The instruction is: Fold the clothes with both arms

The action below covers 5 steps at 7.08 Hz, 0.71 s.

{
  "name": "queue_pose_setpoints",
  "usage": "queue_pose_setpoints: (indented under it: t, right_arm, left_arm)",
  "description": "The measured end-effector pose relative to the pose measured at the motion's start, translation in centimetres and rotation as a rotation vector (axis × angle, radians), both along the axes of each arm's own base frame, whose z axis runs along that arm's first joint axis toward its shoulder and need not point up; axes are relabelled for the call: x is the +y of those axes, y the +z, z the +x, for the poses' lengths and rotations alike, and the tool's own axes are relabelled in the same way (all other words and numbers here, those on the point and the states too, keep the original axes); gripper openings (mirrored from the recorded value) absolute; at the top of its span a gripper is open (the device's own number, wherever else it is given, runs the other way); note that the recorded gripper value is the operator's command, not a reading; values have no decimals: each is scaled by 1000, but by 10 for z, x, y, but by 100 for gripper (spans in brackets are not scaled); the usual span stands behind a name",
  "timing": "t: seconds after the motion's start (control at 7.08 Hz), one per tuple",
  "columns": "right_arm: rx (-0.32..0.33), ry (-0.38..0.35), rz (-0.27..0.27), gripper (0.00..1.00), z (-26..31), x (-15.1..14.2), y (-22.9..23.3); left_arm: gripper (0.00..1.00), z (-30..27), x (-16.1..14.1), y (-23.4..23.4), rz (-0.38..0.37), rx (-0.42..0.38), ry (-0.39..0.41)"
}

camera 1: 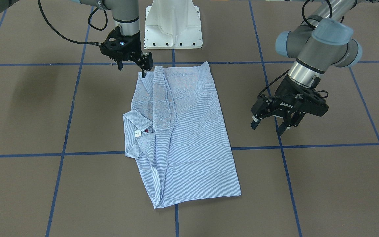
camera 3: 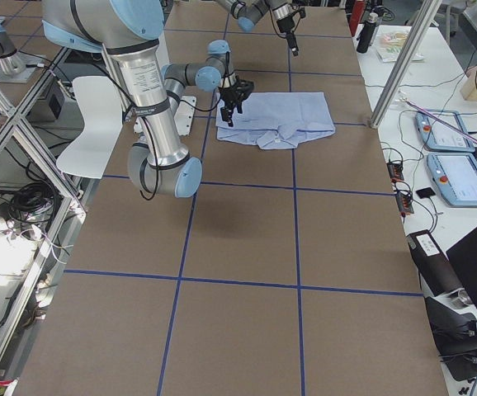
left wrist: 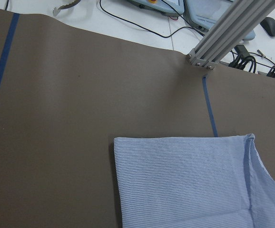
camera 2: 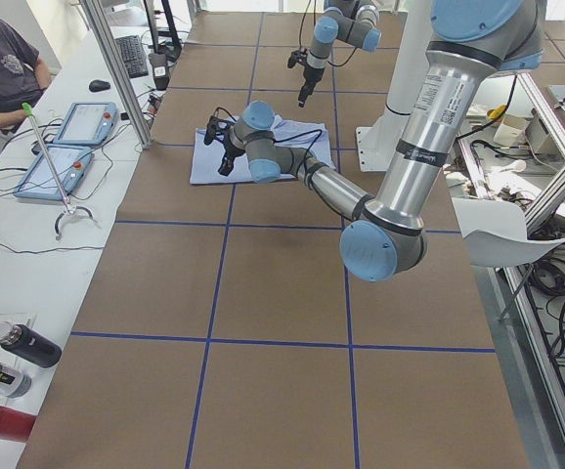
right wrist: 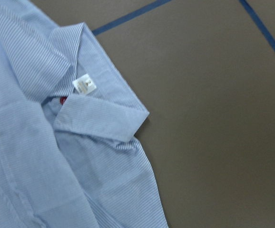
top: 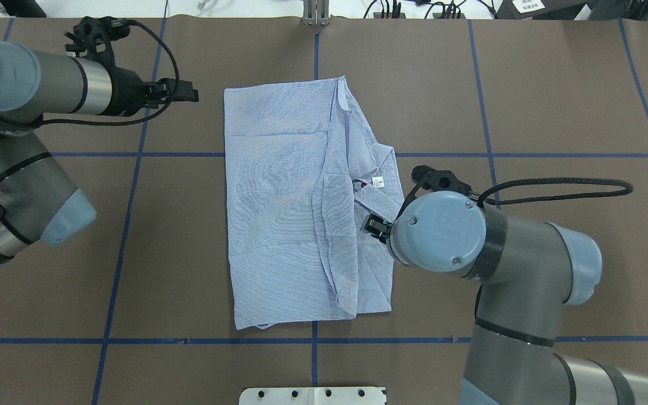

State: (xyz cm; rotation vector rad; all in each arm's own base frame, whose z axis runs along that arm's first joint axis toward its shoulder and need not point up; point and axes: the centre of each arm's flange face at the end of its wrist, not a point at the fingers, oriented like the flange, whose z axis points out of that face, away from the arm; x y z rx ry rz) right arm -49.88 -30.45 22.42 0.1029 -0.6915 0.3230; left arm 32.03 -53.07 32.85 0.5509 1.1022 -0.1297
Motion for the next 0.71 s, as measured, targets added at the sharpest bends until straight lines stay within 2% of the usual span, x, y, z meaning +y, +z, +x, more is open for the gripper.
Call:
queue_pose_setpoints:
  t: [0.14, 0.28, 0.71]
  right_arm:
    - [44, -125, 83, 100, -15, 9, 1]
    - [70, -214, 140, 100, -30, 13, -4]
    - [124, -359, 242, 100, -72, 19, -17]
  left_arm:
    - [100, -9, 8, 10, 18, -25, 8]
    - [100, -12, 11, 16, 22, -36, 11]
    - [100, -16, 15, 30, 7, -51, 12]
